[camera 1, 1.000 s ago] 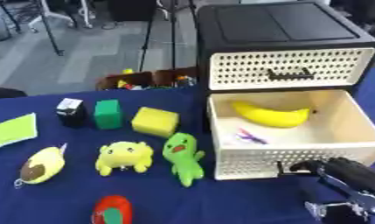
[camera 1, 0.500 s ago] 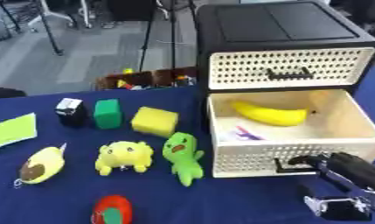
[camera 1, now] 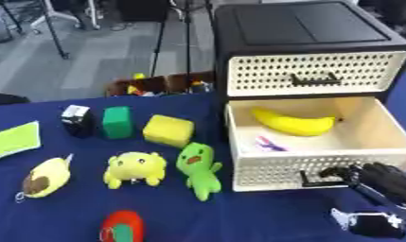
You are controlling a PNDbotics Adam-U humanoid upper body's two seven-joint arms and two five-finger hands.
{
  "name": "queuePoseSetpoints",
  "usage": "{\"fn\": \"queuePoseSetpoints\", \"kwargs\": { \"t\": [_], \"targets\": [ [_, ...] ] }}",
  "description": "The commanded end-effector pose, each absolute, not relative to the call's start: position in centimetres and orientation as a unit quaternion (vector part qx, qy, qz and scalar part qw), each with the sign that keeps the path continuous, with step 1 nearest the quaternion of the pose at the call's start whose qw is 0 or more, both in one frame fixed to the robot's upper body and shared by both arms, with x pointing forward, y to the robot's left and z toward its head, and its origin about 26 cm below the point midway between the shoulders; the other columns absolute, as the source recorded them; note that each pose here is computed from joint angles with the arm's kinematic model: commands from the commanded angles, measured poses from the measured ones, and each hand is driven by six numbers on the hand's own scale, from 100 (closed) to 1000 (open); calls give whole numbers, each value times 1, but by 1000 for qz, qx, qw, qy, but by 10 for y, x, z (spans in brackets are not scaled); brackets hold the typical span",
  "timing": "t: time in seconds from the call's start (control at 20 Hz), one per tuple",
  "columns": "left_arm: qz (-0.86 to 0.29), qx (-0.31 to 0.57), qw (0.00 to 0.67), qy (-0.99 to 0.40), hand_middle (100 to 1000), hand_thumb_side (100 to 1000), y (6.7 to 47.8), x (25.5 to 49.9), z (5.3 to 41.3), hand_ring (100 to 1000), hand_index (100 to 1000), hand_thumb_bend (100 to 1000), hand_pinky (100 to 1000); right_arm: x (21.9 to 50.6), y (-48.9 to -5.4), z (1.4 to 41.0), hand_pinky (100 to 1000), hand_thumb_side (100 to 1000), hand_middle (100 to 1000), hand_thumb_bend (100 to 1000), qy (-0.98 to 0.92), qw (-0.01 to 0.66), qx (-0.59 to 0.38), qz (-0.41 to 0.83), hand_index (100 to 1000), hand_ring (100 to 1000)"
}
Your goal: Pick up objects from table and place into drawer.
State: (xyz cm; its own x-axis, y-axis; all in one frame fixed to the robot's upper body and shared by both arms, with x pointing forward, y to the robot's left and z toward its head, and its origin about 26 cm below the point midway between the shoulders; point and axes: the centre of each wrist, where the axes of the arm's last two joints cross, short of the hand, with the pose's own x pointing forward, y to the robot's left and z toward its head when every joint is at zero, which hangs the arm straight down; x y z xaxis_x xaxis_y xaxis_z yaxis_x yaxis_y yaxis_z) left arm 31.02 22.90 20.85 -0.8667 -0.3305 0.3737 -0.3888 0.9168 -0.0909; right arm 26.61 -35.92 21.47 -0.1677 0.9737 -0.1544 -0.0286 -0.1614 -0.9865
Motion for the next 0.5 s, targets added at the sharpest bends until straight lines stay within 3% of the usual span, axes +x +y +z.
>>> {"fn": "queuePoseSetpoints", "kwargs": {
  "t": [0.05,0.5],
  "targets": [
    [83,190,170,-964,723,801,232,308,213,742,897,191,481,265,-364,230,100,709,295,100,-478,413,-496,595,1000,250],
    [81,190,170,-963,722,801,232,308,213,742,896,188,481,265,-369,241,100,759,284,100,-519,398,-488,577,1000,233]
  ]
}}
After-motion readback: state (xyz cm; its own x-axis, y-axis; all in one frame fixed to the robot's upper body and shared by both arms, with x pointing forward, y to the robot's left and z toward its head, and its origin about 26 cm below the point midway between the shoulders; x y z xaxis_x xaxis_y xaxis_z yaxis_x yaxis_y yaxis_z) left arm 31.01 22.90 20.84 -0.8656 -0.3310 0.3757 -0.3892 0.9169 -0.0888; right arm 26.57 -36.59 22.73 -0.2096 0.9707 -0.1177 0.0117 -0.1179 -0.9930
